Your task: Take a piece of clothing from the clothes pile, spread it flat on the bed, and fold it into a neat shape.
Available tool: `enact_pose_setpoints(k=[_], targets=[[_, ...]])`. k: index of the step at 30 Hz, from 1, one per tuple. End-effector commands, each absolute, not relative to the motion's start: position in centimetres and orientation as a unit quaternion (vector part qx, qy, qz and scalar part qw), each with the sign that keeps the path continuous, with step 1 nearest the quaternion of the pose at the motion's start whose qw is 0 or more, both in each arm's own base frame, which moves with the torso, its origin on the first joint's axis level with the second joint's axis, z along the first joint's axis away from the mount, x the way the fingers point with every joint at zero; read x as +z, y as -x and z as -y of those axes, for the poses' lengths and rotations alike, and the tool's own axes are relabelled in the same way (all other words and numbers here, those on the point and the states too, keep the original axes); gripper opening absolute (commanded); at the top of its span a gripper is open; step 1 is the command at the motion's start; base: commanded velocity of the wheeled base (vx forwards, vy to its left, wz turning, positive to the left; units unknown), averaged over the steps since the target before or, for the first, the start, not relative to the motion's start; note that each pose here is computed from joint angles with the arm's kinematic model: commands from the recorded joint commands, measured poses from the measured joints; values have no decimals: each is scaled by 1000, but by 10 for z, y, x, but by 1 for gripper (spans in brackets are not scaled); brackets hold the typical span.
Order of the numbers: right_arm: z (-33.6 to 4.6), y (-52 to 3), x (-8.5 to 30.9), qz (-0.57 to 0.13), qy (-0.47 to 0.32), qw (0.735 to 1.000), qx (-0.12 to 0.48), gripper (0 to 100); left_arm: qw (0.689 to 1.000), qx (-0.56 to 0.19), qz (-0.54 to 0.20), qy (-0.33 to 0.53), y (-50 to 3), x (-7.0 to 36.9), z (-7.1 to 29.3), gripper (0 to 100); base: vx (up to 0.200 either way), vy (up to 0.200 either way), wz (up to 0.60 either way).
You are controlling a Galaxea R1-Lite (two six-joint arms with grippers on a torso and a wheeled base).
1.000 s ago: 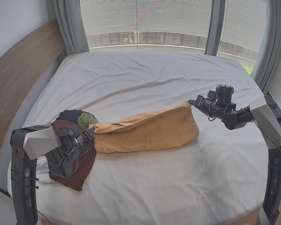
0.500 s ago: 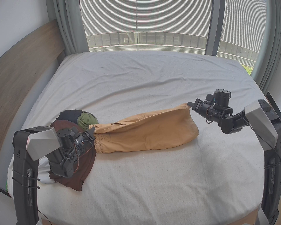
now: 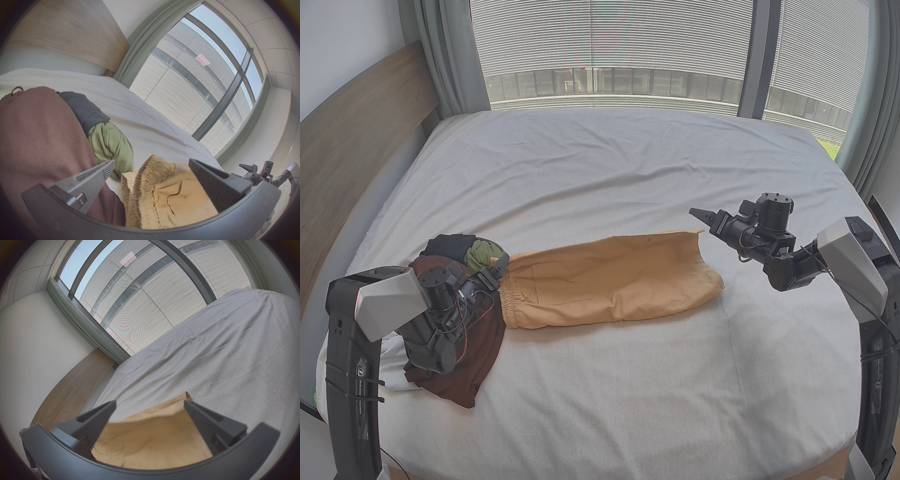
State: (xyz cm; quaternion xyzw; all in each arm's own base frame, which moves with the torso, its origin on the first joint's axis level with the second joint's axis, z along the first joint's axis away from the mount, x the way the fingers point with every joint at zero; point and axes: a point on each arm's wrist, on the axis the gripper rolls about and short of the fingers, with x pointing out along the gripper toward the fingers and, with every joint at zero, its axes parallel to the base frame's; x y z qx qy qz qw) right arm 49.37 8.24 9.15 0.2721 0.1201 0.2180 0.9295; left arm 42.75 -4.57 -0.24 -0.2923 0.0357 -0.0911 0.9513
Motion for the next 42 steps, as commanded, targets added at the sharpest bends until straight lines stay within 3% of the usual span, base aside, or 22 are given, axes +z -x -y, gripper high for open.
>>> enact_pose_setpoints(k=[1,11,29,42], targets=[[-83,-493,92,-120,-273,929,219,100,952,-92,-22,293,-431,5,46,100,0,0,0],[-89,-472,105,-132,-272,926,225,100,953,-75,-12,293,-434,12,29,100,0,0,0],[-96,-397,115,-159,-270,918,241,100,943,-148,-12,299,-390,73,46,100,0,0,0],[-92,-367,83,-163,-310,893,282,100,943,-171,-41,283,-372,72,57,100,0,0,0]])
